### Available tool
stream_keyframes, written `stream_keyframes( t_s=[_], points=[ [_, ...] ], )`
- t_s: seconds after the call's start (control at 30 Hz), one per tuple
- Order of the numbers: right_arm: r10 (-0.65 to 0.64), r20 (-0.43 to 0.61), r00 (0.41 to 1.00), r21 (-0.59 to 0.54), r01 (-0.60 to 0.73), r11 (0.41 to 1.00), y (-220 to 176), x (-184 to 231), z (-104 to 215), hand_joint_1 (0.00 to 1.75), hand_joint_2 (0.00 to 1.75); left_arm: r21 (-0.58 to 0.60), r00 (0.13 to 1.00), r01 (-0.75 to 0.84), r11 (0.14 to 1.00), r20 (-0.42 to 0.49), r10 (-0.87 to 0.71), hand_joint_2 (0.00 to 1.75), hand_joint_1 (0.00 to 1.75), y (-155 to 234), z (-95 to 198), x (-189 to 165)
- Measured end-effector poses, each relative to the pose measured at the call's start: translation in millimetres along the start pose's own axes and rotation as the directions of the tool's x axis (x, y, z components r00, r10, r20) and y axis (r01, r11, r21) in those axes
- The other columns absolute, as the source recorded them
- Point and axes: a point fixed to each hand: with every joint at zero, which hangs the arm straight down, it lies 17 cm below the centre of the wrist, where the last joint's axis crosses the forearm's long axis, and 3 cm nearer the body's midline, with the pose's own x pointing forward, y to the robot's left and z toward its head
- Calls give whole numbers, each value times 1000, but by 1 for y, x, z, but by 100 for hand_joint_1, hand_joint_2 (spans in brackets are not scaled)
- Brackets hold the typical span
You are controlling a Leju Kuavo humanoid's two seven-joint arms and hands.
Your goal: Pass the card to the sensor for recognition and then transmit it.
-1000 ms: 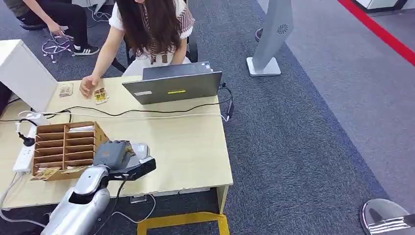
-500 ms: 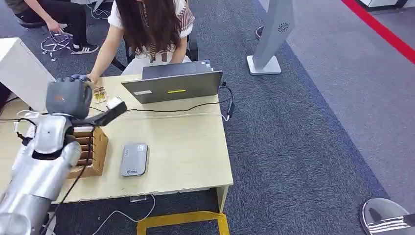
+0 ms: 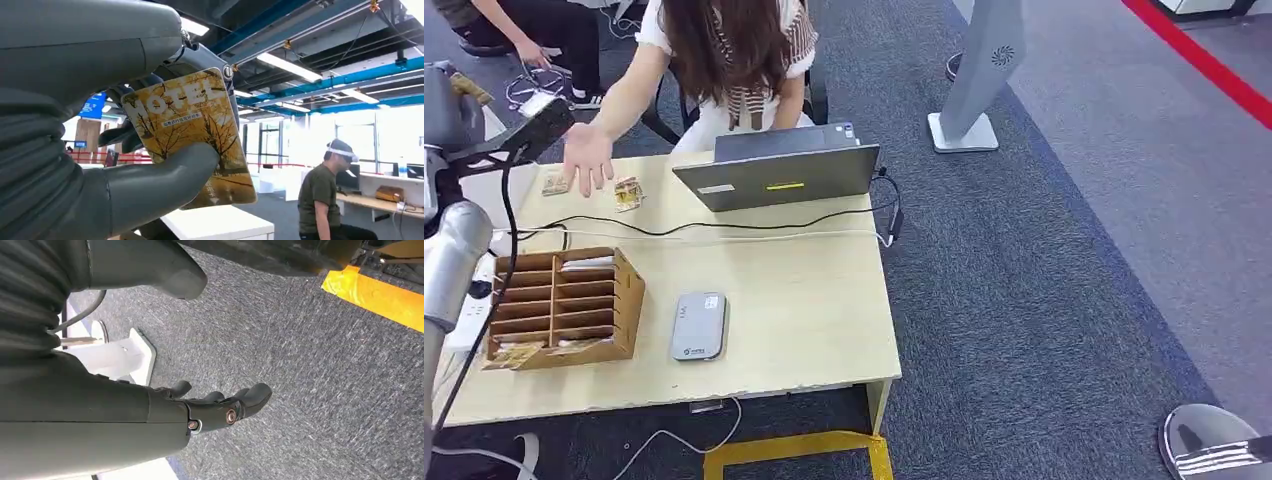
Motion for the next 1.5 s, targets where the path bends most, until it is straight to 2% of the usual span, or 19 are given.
stream_keyframes(
  t_s=[0.5,0.53,0.57,0.8,0.97,1.1,1.27,1.3,1.4,1.5],
  points=[
    [1,1,1000,0,-1,1000,0,0,0,0,175,-26,1000,2,1000,-16,-3,175,175,-9,1,-7],
    [1,1,1000,0,-1,1000,0,0,0,0,175,-29,1000,3,1000,-17,-3,175,61,-10,2,-7],
    [1,-1,1000,0,-1,1000,0,0,0,0,175,-31,1000,3,1000,-17,-4,175,0,-11,2,-8],
    [-2,-6,1000,0,2,1000,-1,-1,0,0,175,-13,1000,-15,1000,-22,15,175,0,-13,5,-9],
    [-14,-10,1000,3,14,1000,0,-1,0,0,175,13,996,-77,997,45,77,175,0,-25,22,11],
    [-42,-19,999,-3,41,999,0,-3,0,0,175,11,979,-146,989,142,143,175,0,-50,67,48],
    [-96,-37,995,-21,95,995,0,-8,0,0,175,24,942,-230,973,256,216,175,0,-77,172,92],
    [-112,-43,993,-25,111,994,1,-9,0,0,175,55,934,-242,969,283,217,175,0,-70,194,97],
    [-135,-54,989,-29,134,991,4,-14,1,0,175,35,919,-244,969,329,219,175,0,-82,267,105],
    [-153,-55,987,-30,152,988,4,-14,1,0,175,-23,912,-226,974,348,220,175,0,-94,319,104]
  ],
)
